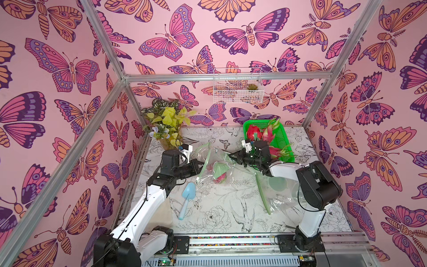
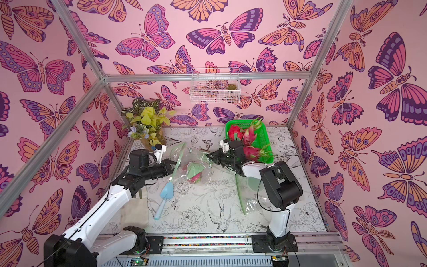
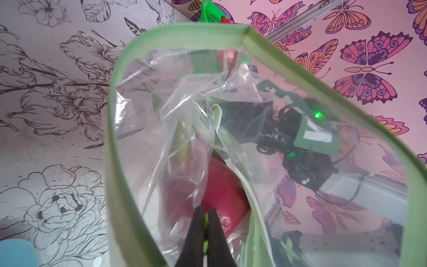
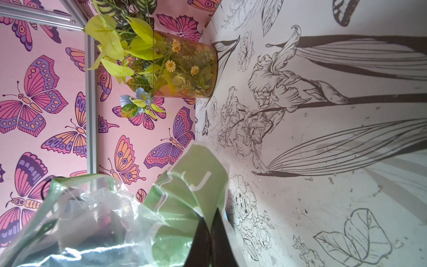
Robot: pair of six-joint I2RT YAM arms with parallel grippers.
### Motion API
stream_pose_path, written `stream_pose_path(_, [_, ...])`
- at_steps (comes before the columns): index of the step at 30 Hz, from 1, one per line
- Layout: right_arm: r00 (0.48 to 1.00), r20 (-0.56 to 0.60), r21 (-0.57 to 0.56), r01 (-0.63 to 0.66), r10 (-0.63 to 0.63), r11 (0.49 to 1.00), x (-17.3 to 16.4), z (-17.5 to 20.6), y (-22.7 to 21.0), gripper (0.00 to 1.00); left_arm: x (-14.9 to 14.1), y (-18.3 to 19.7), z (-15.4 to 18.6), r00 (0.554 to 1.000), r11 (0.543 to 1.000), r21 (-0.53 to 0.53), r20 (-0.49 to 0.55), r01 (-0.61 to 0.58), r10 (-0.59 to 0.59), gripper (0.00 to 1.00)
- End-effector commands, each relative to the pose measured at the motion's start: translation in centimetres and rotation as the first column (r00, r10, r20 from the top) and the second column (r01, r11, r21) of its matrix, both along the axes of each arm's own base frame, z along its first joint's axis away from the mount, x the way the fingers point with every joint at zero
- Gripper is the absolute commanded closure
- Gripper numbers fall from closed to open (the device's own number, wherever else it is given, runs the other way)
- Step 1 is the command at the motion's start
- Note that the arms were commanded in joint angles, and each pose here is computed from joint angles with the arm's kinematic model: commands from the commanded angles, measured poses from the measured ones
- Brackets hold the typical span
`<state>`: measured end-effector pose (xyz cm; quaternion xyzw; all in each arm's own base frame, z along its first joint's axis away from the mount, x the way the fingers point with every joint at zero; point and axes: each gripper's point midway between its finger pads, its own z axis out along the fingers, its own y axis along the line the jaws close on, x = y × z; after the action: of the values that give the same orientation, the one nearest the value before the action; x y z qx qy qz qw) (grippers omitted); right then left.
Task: Open the zip-top bag and take out the dragon fruit
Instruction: Pick up the dragon fruit from the zipper food storage bag.
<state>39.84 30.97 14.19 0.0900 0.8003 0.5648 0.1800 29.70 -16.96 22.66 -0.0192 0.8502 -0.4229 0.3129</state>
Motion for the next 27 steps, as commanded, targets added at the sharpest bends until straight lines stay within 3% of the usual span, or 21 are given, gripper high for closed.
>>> stream_pose_path(1, [0.995,0.025,-0.071,0.102,-0.1,0.992,2.5,-1.8,-2.0,1.0,-1.0,1.2,2.5,0.999,0.999,0.04,0.039,-0.02,0.019,1.0])
stream_pose_path(8, [0.999,0.027,-0.058,0.041,-0.04,0.997,2.2,-2.2,-0.2,0.98,-1.2,1.1,4.0,0.998,0.999,0.026,0.057,-0.024,0.022,1.0])
stream_pose_path(14, [0.995,0.074,0.035,-0.064,0.062,0.997,1.5,1.7,1.6,0.54,-1.1,0.2,2.8,0.998,0.998,0.044,0.049,0.033,-0.035,1.0])
stream_pose_path(17, [0.988,0.105,0.018,-0.117,0.115,0.993,0.8,3.9,1.8,0.42,-1.1,-0.5,2.5,0.992,0.993,0.056,0.065,0.101,-0.105,1.0])
stream_pose_path(21, [0.98,0.129,-0.027,-0.152,0.154,0.988,-0.2,6.2,1.5,0.35,-1.4,-1.3,3.2,0.975,0.981,0.084,0.126,0.176,-0.186,1.0])
stream_pose_path(27, [0.972,0.164,0.013,-0.172,0.168,0.985,-1.0,10.0,0.9,0.33,-2.3,-4.0,2.8,0.928,0.934,0.148,0.139,0.326,-0.346,1.0])
